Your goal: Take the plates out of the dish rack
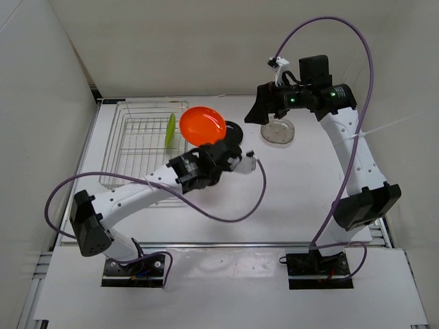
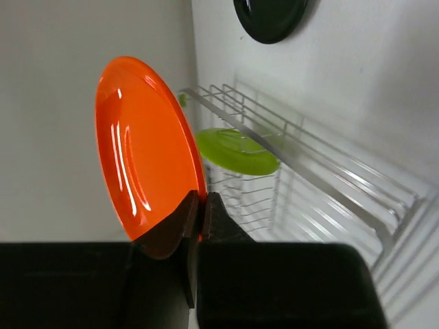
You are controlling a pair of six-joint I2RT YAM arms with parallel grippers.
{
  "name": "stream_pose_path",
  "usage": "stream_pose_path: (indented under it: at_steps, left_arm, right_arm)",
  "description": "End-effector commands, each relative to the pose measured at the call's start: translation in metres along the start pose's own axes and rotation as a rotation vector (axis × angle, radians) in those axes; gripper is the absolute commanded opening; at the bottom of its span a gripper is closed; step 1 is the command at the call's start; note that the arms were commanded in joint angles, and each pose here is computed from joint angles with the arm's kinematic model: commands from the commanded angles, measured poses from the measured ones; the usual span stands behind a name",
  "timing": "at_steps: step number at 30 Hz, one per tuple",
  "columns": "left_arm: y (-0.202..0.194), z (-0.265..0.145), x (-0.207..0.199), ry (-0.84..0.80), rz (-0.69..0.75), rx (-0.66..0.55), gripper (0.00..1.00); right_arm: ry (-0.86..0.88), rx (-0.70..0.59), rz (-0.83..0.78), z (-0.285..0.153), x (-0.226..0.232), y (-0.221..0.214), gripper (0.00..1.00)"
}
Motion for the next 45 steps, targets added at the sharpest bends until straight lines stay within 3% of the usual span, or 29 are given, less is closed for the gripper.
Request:
stream_pose_path:
  at_steps: [1, 6, 11, 15, 19, 20, 24, 25, 33, 34, 35, 37, 38, 41, 45]
  left_arm:
    - [0.012, -0.044, 0.026, 0.293, 0.156, -0.011, 0.11]
    - [0.049, -0.055, 0.002, 0.278, 0.247, -0.098, 0.11]
    - [0.074, -0.061, -0.011, 0.274, 0.263, -0.145, 0.11]
    - [0.080, -0.059, -0.011, 0.277, 0.243, -0.151, 0.11]
    - [0.080, -0.056, -0.015, 0.267, 0.235, -0.146, 0.11]
    - [0.080, -0.056, -0.016, 0.263, 0.242, -0.142, 0.11]
    - [0.081, -0.053, -0.019, 0.243, 0.236, -0.130, 0.11]
    - [0.082, -0.055, -0.017, 0.243, 0.226, -0.132, 0.11]
    - [0.084, -0.050, -0.024, 0.195, 0.204, -0.124, 0.11]
    - [0.084, -0.052, -0.022, 0.194, 0.206, -0.122, 0.14]
    - [0.086, -0.052, -0.021, 0.191, 0.186, -0.123, 0.27]
    - [0.082, -0.050, -0.015, 0.166, 0.171, -0.117, 0.69]
    - [0.076, -0.054, -0.016, 0.111, 0.194, -0.094, 0.97]
    - [0.047, -0.052, -0.033, -0.120, 0.305, 0.001, 1.00]
    - [0.007, -0.048, -0.026, -0.192, 0.261, 0.112, 1.00]
  right_arm:
    - [0.117, -0.060, -0.015, -0.012, 0.022, 0.006, 1.00]
    - [0.138, -0.033, 0.012, -0.003, 0.017, -0.005, 1.00]
    - [0.138, -0.032, 0.022, 0.000, 0.014, -0.008, 0.90]
    - [0.158, -0.033, 0.021, 0.000, 0.016, -0.008, 0.70]
    - [0.158, -0.033, 0.021, 0.000, 0.016, -0.008, 0.27]
    - [0.158, -0.033, 0.021, 0.000, 0.016, -0.008, 0.22]
    - [0.159, -0.017, 0.046, 0.003, 0.014, -0.013, 0.15]
    - [0.158, -0.024, 0.039, 0.000, 0.016, -0.012, 0.09]
    - [0.136, -0.015, 0.047, 0.005, 0.011, -0.017, 0.00]
    - [0.136, -0.014, 0.058, 0.005, 0.011, -0.017, 0.00]
    - [0.136, -0.021, 0.051, 0.005, 0.011, -0.016, 0.00]
    - [0.087, -0.014, 0.064, 0.010, 0.003, -0.016, 0.00]
    - [0.058, -0.012, 0.078, 0.011, 0.001, -0.016, 0.00]
    - [-0.112, -0.048, 0.138, 0.019, -0.032, -0.005, 0.00]
    - [-0.235, -0.051, 0.252, 0.045, -0.089, 0.004, 0.00]
Point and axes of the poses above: each gripper's point midway between its finger pads, its own z axis out along the fingers, its own x axis along the line the jaws close on, y = z × x, the point moved 9 cm from there along -z, back along the fingers, and after that the axes turned 4 degrees about -z, right-handed, at the moved point
